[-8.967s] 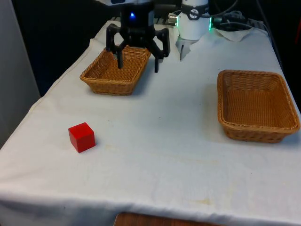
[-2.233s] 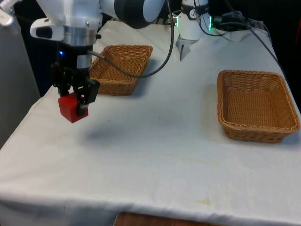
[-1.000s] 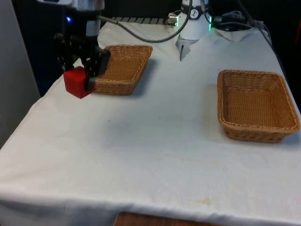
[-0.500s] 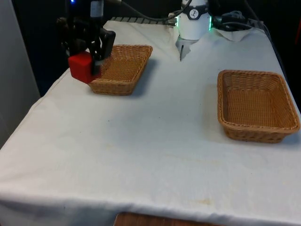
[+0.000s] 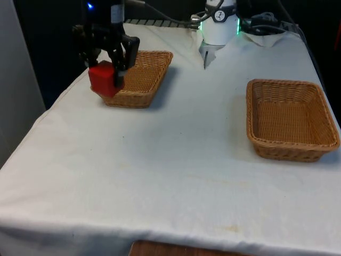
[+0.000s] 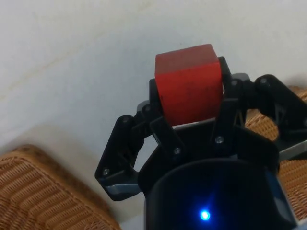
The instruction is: Pick up the red cube and place it into the right basket.
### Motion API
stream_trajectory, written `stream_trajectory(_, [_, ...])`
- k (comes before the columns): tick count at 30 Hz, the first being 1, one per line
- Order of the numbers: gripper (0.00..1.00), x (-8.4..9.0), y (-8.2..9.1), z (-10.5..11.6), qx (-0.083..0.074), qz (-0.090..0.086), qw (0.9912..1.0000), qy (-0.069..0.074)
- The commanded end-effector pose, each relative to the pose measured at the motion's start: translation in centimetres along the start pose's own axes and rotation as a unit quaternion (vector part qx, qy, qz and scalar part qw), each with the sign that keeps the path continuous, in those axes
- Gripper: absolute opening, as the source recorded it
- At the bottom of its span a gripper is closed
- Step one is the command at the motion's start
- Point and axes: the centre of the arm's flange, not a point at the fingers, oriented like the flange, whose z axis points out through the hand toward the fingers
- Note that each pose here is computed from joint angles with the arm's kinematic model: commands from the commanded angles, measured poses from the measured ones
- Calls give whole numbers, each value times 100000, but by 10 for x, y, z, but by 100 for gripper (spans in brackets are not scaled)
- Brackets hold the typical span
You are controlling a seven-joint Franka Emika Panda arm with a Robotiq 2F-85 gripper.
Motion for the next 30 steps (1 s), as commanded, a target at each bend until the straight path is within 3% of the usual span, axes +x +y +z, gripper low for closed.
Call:
stream_trajectory(1, [7,-3,-3,1,760,-162,99997,274])
stream_trajectory(4, [7,-8,-7,8,1718,-193,99984,-353])
stream_trajectory(5, [7,-5,-7,9,1044,-45,99991,-827])
stream_trajectory(9, [7,-15,-11,15,2914,-210,99950,-1208])
stream_trajectory(13, [7,-20,-12,15,3360,-304,99929,-1676])
stream_trajectory(14, [7,-14,-16,18,2967,-227,99936,-2005])
stream_trajectory(18, [7,-24,-9,11,3642,-277,99917,-1794])
stream_trajectory(21, [7,-26,-7,8,3819,-244,99912,-1730])
stream_trajectory(22, [7,-20,-12,12,3827,-136,99905,-2089])
stream_trajectory(23, [7,-27,-7,8,3901,-220,99909,-1730])
stream_trajectory(30, [7,-31,-5,4,4615,-3,99881,-1558])
